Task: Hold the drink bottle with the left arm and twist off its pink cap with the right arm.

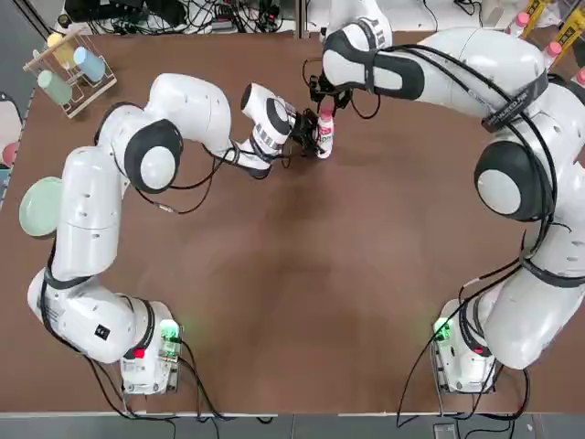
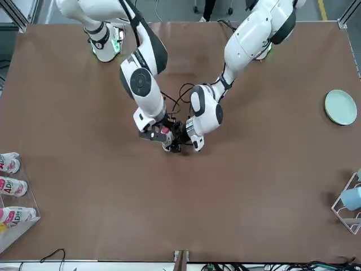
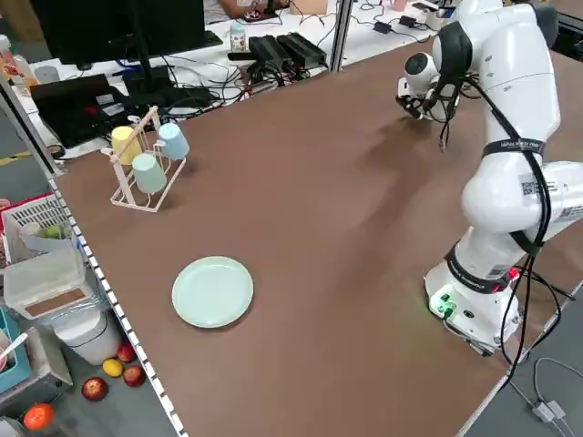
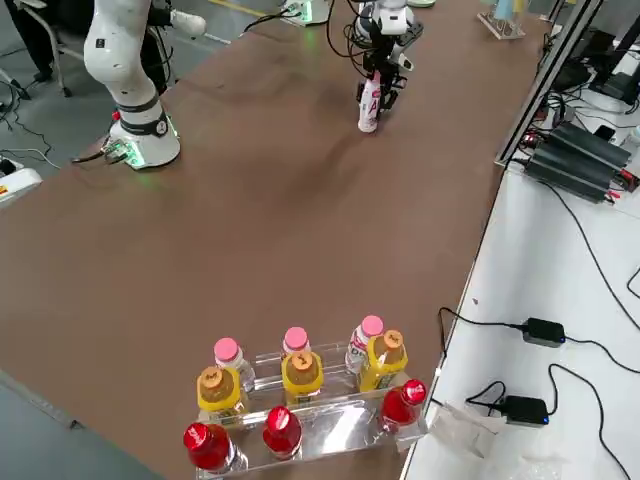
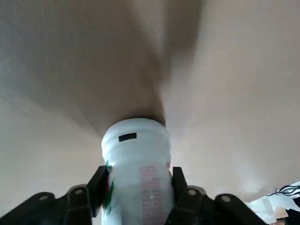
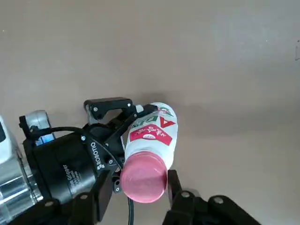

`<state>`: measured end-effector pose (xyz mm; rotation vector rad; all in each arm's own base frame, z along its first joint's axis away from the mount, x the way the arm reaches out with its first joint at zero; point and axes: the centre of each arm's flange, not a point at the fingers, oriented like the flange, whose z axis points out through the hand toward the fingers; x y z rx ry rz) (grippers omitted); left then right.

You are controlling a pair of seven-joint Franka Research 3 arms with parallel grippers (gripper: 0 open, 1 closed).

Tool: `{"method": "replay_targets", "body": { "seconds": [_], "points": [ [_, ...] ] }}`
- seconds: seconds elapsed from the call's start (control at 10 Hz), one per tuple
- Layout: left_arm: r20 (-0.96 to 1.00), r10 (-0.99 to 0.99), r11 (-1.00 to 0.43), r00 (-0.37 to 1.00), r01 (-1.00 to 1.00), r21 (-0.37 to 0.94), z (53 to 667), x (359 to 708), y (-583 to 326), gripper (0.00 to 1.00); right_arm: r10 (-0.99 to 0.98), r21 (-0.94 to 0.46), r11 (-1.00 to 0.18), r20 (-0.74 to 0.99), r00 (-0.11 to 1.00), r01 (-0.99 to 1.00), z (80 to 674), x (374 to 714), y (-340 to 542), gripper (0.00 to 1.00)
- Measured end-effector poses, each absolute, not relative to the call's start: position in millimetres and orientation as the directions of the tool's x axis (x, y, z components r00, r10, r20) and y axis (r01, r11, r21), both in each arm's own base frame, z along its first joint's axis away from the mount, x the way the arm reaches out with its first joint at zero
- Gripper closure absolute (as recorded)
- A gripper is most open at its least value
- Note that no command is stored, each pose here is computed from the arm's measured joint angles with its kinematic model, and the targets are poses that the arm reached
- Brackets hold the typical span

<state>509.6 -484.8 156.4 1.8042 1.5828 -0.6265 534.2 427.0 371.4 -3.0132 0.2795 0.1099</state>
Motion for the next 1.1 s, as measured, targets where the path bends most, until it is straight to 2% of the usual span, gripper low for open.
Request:
{"method": "replay_targets", "body": {
  "seconds": [0.2,0.5,1.1],
  "points": [
    [-0.720,0.675,-0.061,0.157,0.986,0.158,156.4,509.7,-484.7,0.40,-0.173,-0.103,-0.978,-0.086,0.981,-0.182,369.2,530.9,429.5,0.44],
    [-0.720,0.676,-0.059,0.157,0.985,0.159,156.6,510.6,-484.3,0.40,-0.176,-0.100,-0.978,-0.087,0.981,-0.184,368.6,531.7,428.0,0.53],
    [-0.720,0.676,-0.058,0.157,0.985,0.160,156.6,511.5,-483.8,0.40,-0.177,-0.099,-0.978,-0.085,0.981,-0.185,368.6,532.7,426.5,0.56]
  ]
}}
